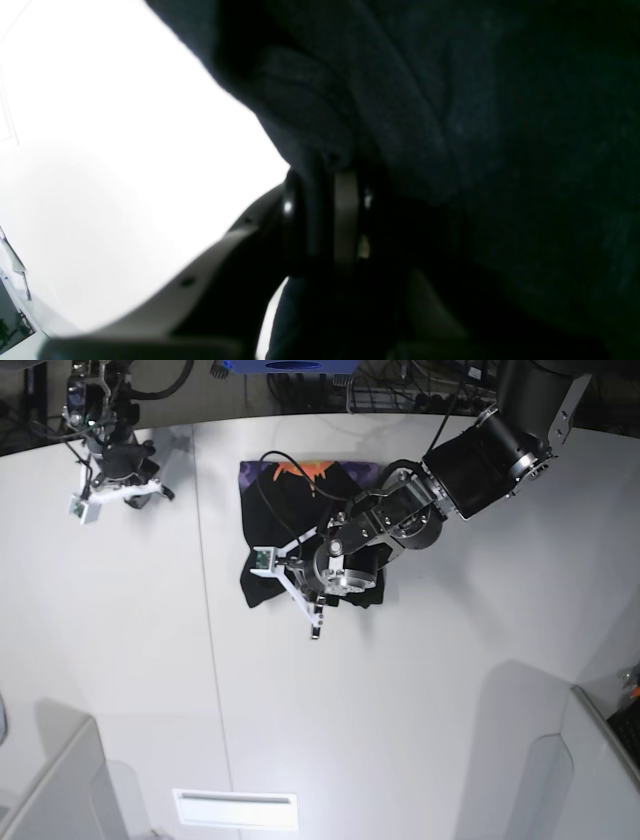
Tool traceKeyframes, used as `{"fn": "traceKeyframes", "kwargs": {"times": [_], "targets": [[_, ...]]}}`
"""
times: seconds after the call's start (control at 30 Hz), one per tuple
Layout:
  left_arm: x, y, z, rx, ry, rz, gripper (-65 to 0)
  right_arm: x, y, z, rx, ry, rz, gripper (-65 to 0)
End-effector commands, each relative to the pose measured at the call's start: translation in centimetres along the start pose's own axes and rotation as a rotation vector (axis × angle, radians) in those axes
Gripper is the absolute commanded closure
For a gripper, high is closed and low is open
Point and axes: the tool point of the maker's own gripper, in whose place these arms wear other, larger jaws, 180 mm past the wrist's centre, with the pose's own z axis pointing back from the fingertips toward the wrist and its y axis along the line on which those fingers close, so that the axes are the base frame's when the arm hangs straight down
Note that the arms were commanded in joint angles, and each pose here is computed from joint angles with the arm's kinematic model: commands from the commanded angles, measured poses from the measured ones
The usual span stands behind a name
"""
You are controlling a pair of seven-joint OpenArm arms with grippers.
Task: Fold the T-shirt properly
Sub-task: 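Grasp the bundle edge with the left gripper and flip it over, smoothing it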
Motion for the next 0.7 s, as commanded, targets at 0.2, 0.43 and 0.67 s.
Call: {"fn": "traceKeyframes", "kwargs": {"times": [0.2,0.43,0.67], "targets": [[-0.7,-2.3,-0.6,-0.085,0.016,-0.005,0.0,1.1,0.1,0.3,0.006,-0.037,0.013,0.0],[-0.6,0.0,0.5,-0.029,0.046,-0.026,-14.0,1.0,0.3,0.2,0.011,-0.034,0.014,0.0],[0.2,3.3,2.2,0.054,0.012,-0.021,-29.8,1.0,0.4,0.2,0.014,-0.032,0.015,0.0]]}}
